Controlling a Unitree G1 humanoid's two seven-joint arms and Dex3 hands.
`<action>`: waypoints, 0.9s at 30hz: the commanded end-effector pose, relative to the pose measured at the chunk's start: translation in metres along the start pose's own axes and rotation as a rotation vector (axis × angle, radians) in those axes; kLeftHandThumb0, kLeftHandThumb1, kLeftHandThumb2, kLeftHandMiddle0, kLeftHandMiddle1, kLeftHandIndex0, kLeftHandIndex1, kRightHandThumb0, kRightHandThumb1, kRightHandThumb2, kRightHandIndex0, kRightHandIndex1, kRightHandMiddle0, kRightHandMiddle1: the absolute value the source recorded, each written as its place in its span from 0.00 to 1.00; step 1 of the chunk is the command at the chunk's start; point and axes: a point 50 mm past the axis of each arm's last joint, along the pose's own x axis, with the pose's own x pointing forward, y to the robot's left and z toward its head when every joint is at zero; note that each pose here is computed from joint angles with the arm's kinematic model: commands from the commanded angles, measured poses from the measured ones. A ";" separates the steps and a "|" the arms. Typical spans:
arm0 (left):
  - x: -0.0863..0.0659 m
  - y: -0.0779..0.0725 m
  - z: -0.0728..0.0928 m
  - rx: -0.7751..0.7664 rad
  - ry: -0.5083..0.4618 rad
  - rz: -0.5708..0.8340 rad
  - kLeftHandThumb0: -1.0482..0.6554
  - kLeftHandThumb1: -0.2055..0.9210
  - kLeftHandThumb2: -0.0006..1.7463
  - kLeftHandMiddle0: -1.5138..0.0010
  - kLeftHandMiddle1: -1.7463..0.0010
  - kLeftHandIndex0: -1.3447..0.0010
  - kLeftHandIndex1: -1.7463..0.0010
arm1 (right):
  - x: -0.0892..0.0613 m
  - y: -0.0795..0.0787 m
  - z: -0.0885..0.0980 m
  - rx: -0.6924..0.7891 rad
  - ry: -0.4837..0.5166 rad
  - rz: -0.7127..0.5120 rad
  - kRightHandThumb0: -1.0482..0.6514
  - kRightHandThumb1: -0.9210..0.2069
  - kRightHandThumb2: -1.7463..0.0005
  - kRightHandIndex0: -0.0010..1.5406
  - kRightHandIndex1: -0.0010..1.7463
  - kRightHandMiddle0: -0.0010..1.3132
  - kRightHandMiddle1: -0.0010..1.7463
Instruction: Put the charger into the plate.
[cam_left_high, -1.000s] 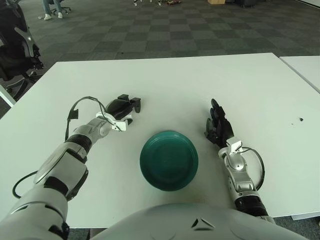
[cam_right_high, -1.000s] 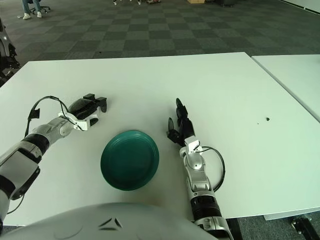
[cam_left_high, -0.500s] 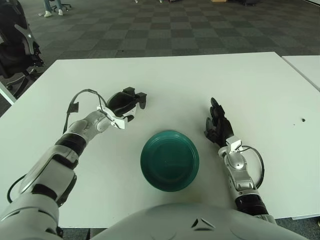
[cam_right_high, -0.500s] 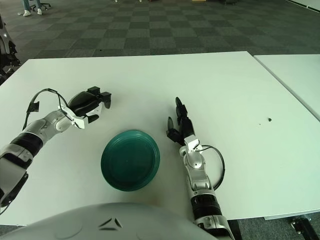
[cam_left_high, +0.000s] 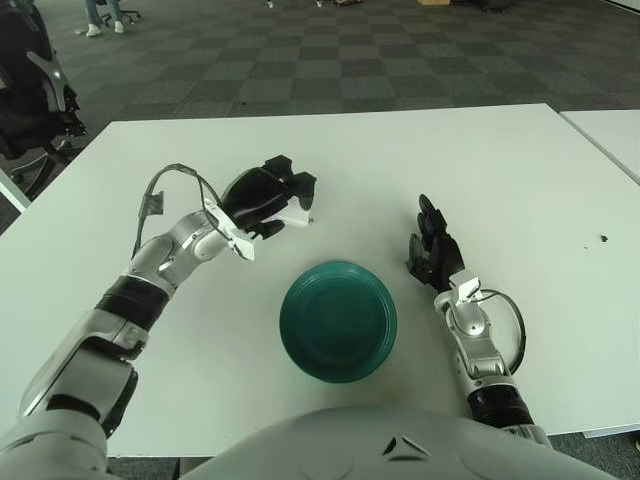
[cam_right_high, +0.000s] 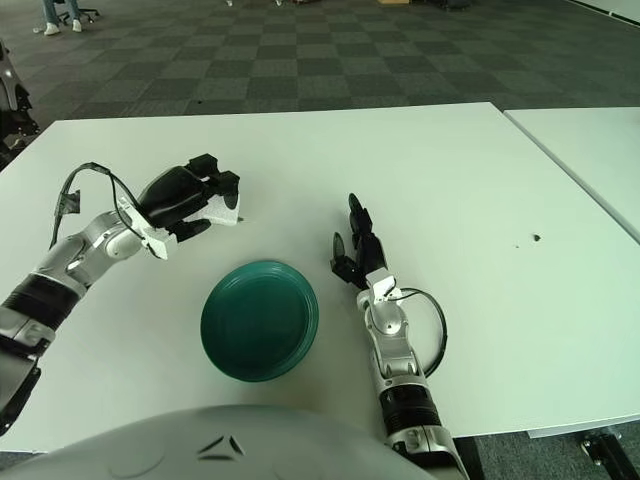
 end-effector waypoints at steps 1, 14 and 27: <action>-0.004 0.012 0.001 0.033 -0.002 0.019 0.62 0.29 0.88 0.51 0.02 0.59 0.00 | -0.036 0.006 -0.059 -0.007 0.331 0.025 0.05 0.00 0.51 0.00 0.00 0.00 0.06; -0.007 0.021 0.037 -0.014 -0.125 0.040 0.61 0.20 0.92 0.43 0.08 0.53 0.00 | -0.035 0.008 -0.060 -0.001 0.329 0.025 0.06 0.00 0.50 0.00 0.00 0.00 0.07; -0.012 0.014 0.074 -0.119 -0.244 -0.004 0.62 0.19 0.89 0.39 0.17 0.51 0.00 | -0.034 0.009 -0.062 -0.022 0.337 0.016 0.06 0.00 0.49 0.00 0.00 0.00 0.07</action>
